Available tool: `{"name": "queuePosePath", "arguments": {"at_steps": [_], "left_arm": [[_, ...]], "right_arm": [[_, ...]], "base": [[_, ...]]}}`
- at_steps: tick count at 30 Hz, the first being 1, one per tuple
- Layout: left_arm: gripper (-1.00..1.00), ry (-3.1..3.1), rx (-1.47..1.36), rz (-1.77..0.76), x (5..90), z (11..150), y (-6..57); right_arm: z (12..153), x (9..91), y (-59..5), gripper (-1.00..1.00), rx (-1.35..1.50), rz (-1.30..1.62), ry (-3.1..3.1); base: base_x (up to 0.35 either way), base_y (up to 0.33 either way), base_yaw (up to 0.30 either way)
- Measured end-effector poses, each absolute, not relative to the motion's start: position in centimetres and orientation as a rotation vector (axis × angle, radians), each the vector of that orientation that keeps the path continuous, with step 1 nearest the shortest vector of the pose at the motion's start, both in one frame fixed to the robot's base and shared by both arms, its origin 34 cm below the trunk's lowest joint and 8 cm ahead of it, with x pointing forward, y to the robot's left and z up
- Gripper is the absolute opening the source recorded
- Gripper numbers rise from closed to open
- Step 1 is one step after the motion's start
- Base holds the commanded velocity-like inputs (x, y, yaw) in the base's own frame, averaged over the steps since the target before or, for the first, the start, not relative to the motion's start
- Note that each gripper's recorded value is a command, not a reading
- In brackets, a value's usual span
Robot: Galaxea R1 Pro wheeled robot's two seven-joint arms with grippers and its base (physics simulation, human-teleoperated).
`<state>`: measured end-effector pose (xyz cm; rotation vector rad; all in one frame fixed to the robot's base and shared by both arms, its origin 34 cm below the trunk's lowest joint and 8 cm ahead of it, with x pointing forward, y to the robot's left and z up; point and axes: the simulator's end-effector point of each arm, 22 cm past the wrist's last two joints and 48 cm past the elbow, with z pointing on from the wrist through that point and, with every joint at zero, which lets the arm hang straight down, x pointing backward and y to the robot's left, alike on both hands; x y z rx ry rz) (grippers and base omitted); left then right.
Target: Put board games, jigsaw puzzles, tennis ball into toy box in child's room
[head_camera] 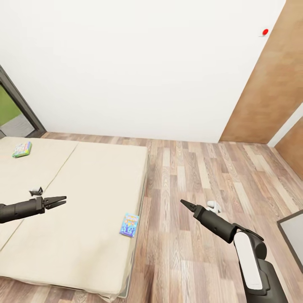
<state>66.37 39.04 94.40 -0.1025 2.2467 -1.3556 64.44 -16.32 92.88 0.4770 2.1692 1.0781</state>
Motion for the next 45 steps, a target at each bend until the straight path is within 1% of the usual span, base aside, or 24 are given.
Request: {"name": "queuePosePath", "arguments": {"at_steps": [45], "left_arm": [[1.0,2.178,-0.058,-1.337,66.7,98.6,39.2]], "right_arm": [[96.7,64.9,-16.8,1.0,0.442,1.072,2.102]], "base": [[0.0,0.0,0.0]]}}
